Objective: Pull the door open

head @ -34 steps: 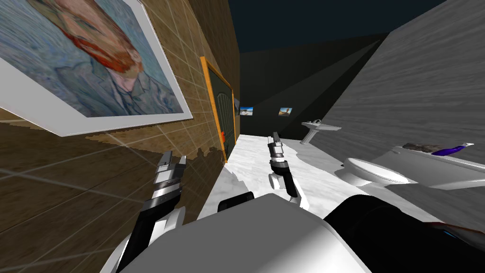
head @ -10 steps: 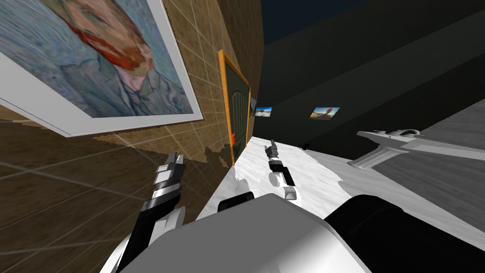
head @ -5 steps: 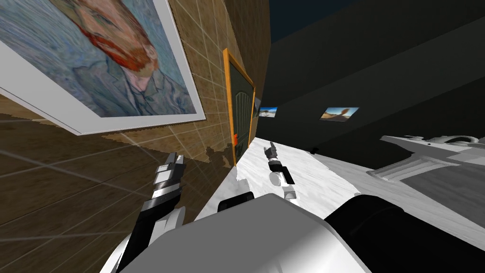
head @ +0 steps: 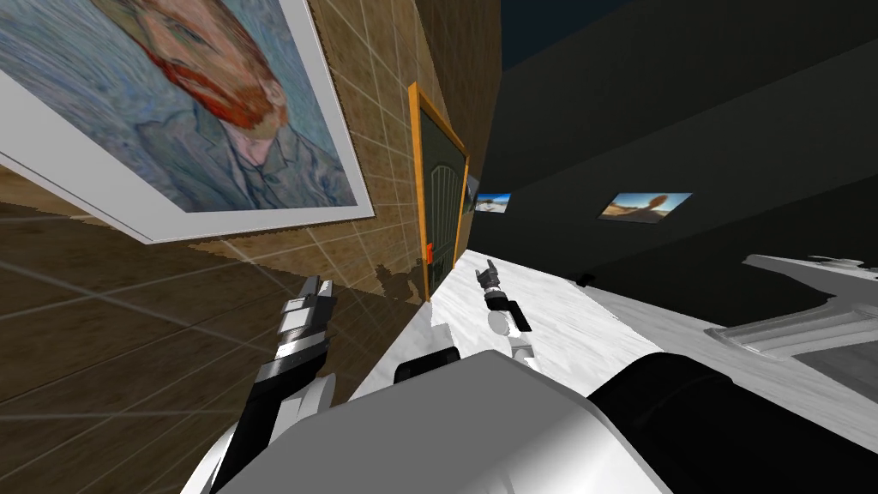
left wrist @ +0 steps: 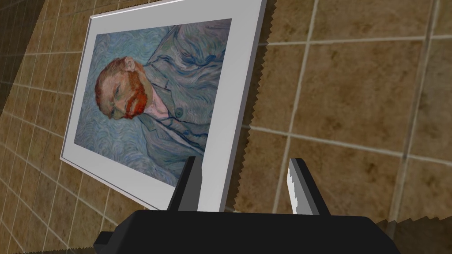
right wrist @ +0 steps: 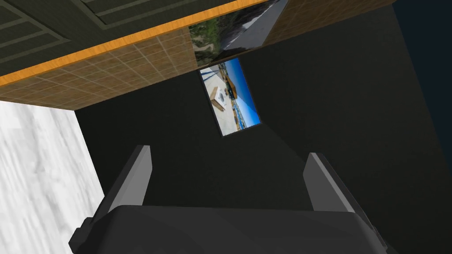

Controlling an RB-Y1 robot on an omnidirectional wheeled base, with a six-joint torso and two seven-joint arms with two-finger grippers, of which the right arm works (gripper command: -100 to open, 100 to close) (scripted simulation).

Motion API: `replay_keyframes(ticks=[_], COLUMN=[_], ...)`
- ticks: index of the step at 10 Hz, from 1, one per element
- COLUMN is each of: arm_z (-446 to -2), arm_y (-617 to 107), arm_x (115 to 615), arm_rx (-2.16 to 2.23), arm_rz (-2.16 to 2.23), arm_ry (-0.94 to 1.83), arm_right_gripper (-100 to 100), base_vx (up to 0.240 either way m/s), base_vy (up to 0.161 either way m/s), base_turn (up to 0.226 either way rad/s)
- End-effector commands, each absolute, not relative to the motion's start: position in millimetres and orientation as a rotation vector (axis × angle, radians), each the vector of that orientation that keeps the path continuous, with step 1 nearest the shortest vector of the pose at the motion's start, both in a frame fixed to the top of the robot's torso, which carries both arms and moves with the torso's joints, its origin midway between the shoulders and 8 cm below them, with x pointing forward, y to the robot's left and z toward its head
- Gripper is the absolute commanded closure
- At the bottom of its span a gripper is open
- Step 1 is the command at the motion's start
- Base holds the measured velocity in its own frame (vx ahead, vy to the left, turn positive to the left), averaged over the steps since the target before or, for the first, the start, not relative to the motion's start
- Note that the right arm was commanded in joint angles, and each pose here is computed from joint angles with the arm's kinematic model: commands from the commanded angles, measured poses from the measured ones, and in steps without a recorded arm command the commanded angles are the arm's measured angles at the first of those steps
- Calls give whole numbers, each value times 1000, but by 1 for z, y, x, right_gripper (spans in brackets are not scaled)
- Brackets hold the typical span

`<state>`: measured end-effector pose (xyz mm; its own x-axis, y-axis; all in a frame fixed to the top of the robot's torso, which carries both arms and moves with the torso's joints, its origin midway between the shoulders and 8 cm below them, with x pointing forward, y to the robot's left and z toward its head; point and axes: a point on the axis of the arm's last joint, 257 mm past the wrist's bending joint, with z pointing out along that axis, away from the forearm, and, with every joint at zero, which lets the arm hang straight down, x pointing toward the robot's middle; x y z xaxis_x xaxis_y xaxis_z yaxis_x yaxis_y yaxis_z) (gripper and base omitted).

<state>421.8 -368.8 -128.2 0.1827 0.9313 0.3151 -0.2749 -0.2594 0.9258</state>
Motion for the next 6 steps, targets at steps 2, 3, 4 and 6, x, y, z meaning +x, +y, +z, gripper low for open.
replay_keyframes(ticks=[2, 3, 4, 6], arm_z=[-145, -155, -155, -165], arm_y=[-370, -371, -371, -371], arm_x=[425, 427, 427, 429], arm_rx=[1387, 1418, 1429, 1468], arm_rz=[1375, 1380, 1393, 1409], arm_ry=[706, 714, 702, 700], arm_right_gripper=[-100, -100, -100, -100], base_vx=[34, 41, 45, 46], base_vy=[-40, -65, -53, -45], base_turn=[85, 220, 71, 90])
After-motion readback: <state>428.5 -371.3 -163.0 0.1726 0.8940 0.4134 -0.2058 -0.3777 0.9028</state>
